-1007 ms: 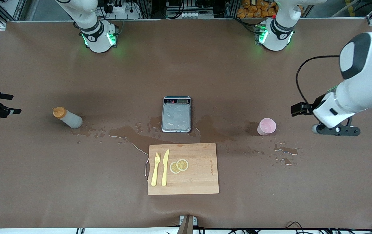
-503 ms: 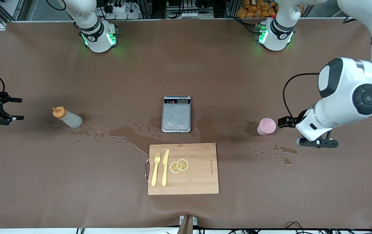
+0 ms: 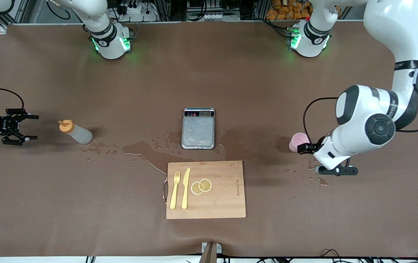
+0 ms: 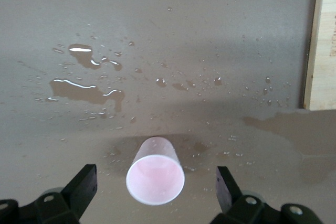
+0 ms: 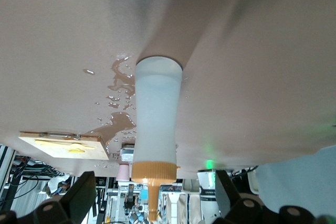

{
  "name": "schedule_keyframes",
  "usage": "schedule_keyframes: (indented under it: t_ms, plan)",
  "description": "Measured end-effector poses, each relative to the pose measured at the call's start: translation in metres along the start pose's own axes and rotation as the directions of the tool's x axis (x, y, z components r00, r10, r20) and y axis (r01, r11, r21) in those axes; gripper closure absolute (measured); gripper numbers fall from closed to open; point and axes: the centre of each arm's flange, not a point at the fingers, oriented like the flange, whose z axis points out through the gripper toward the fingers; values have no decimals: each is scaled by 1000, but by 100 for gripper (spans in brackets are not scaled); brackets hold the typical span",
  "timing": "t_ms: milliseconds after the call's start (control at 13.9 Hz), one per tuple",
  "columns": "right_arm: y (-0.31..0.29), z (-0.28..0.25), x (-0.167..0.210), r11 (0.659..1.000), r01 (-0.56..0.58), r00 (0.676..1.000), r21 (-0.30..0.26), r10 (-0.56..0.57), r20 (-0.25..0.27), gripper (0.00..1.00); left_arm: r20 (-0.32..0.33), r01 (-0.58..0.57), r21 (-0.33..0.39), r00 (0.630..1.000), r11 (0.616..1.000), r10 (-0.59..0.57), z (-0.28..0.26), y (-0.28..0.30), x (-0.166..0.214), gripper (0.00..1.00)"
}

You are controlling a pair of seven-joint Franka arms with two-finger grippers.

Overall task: Add sauce to pink cup with both arms
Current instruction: 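Grasp the cup with the left gripper while the right gripper grasps the bottle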

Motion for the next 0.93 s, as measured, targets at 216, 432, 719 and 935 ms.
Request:
schedule_keyframes:
  t_ms: [216,432,719,935]
  plan:
    - [-3,22,17,1000,-27,998,-7,27,50,0,-10,13,-1,1000,1000,-13,35,-9,-6,0]
    - [-2,39,35,999,-47,995,-7,48,92,0,33,22,11,999,1000,-22,70,-19,-22,0]
    - [1,55,53,998,-68,988,0,68,136,0,68,33,26,997,999,-35,82,-38,-37,0]
    - [2,64,60,997,-76,985,0,75,155,0,88,36,31,995,999,-39,89,-42,-45,0]
